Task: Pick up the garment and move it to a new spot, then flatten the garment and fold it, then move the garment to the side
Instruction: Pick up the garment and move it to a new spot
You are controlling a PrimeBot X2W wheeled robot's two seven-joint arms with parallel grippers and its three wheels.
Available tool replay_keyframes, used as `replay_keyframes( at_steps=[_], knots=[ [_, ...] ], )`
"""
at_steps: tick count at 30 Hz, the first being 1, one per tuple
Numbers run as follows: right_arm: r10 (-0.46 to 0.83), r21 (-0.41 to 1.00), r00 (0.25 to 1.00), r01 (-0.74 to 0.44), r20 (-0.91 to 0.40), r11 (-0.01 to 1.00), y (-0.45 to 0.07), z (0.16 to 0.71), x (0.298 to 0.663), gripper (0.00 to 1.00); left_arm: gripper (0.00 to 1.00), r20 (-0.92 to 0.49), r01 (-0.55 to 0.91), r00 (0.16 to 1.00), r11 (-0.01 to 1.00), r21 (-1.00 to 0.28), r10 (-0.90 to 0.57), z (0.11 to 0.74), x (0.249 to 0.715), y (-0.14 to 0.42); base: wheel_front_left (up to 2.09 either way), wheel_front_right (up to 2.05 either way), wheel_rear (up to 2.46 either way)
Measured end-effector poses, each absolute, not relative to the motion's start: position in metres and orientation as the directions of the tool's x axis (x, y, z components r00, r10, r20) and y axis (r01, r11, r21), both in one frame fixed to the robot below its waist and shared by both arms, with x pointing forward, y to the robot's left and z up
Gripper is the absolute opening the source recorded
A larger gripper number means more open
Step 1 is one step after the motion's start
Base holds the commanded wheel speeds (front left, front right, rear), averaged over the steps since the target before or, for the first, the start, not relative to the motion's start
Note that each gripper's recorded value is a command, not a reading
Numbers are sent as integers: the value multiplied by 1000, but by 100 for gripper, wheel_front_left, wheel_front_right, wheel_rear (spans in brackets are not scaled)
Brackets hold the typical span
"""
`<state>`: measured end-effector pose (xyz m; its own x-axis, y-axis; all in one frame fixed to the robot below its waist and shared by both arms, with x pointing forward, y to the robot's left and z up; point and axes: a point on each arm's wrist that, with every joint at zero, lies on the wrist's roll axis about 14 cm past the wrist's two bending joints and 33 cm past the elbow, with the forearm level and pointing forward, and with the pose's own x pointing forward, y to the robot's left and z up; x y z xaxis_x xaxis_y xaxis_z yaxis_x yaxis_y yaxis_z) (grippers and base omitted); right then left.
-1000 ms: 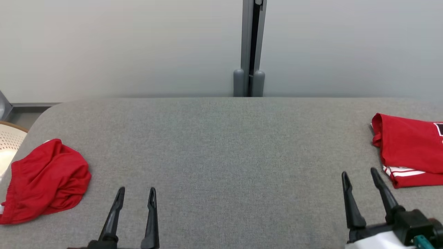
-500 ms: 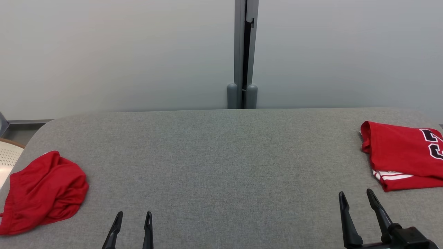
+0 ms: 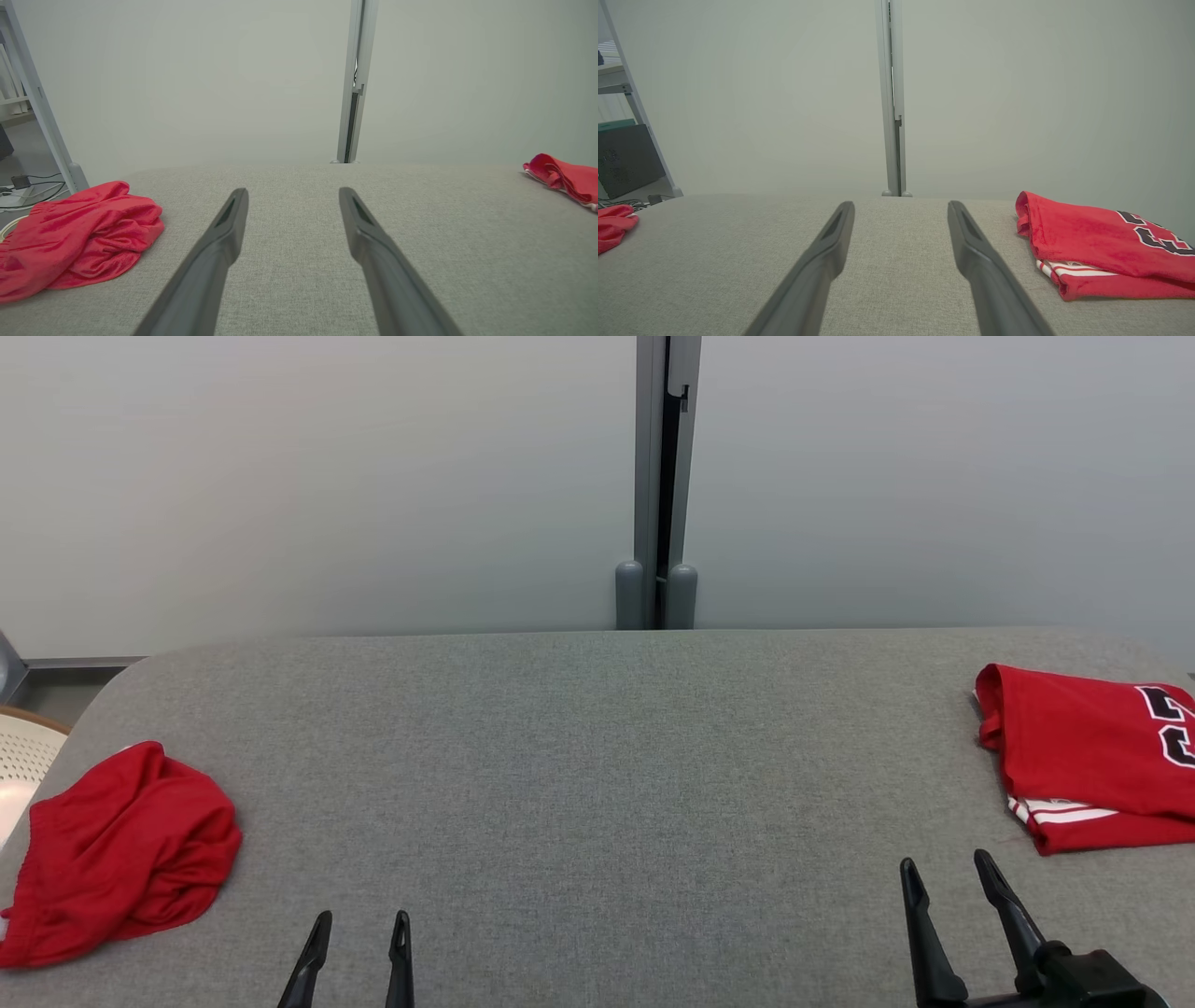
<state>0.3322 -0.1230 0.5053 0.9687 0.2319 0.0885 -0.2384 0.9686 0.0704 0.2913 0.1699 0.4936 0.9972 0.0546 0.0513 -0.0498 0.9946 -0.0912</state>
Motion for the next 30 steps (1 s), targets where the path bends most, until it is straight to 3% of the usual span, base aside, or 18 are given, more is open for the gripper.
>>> replay_keyframes(
  at_steps=[13,30],
  knots=[
    [274,73,959,-279,67,958,-109,499,333,100,100,34,-77,996,992,-100,81,488,286,176,0,0,0],
    [555,88,831,-557,46,826,-12,497,337,100,100,58,-361,929,928,-94,367,490,225,250,0,0,0]
  ],
)
